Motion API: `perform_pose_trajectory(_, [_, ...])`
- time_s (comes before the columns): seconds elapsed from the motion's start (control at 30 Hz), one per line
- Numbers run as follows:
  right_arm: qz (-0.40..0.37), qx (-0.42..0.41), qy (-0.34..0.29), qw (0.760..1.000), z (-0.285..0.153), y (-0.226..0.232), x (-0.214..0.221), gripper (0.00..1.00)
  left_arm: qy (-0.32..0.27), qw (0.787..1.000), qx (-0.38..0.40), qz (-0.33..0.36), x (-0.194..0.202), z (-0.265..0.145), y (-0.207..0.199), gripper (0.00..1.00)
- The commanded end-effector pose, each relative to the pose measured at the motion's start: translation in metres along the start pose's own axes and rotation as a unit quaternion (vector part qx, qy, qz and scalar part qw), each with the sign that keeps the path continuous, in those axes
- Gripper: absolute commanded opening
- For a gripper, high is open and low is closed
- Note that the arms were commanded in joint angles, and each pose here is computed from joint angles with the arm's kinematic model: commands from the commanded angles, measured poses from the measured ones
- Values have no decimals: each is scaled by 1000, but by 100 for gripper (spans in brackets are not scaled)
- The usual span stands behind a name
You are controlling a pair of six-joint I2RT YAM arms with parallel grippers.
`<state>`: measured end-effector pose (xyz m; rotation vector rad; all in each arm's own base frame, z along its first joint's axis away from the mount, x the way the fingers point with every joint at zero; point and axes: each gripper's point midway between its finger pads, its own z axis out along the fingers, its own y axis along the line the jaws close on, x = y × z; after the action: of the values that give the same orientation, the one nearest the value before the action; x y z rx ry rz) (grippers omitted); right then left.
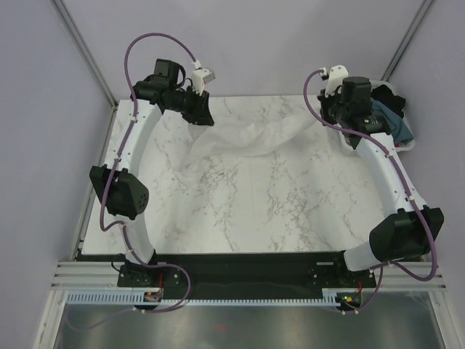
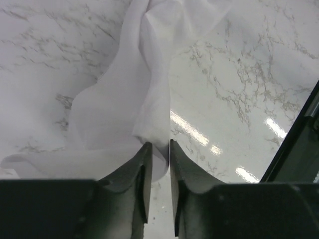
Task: Fold and stack the t-shirts
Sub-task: Flatten the tshirt out
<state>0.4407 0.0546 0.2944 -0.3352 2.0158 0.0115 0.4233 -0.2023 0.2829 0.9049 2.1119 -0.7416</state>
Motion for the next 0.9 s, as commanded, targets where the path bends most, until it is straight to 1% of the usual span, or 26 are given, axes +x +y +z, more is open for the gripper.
perform_pose_trajectory(0.0, [13, -19, 15, 1000, 6, 10, 18, 0, 74, 996, 29, -48, 60, 21, -1, 32])
perform_pose_trajectory(0.03, [14, -26, 19, 999, 6, 13, 23, 0, 87, 993, 39, -64, 71, 25, -4, 41])
perform_pose_trajectory(0.07, [15, -32, 30, 999, 8, 16, 32, 0, 99, 991, 49, -77, 82, 30, -7, 45])
perform_pose_trajectory(0.13, [17, -38, 37, 998, 9, 19, 39, 0, 125, 985, 62, -101, 104, 37, -9, 50])
perform_pose_trajectory(0.2, [19, -41, 45, 998, 9, 20, 44, 0, 137, 984, 43, -108, 115, 41, -2, 51])
perform_pose_trajectory(0.27, [18, -45, 47, 998, 9, 22, 47, 0, 130, 987, 15, -96, 113, 40, 7, 52])
perform_pose_trajectory(0.3, [19, -43, 48, 998, 9, 21, 48, 0, 144, 985, -7, -96, 123, 40, 15, 52])
perform_pose_trajectory(0.33, [18, -44, 49, 998, 10, 21, 48, 0, 147, 985, -12, -91, 126, 40, 17, 50])
perform_pose_trajectory(0.47, [20, -48, 56, 997, 14, 24, 55, 0, 173, 981, -27, -88, 149, 49, 28, 50])
perform_pose_trajectory(0.57, [21, -50, 57, 997, 16, 25, 55, 0, 181, 979, -33, -87, 158, 59, 38, 50])
perform_pose_trajectory(0.83, [20, -48, 56, 997, 17, 23, 53, 0, 184, 978, -36, -93, 165, 85, 58, 50])
perform_pose_trajectory(0.87, [20, -46, 56, 997, 17, 22, 53, 0, 179, 979, -36, -90, 160, 88, 61, 50])
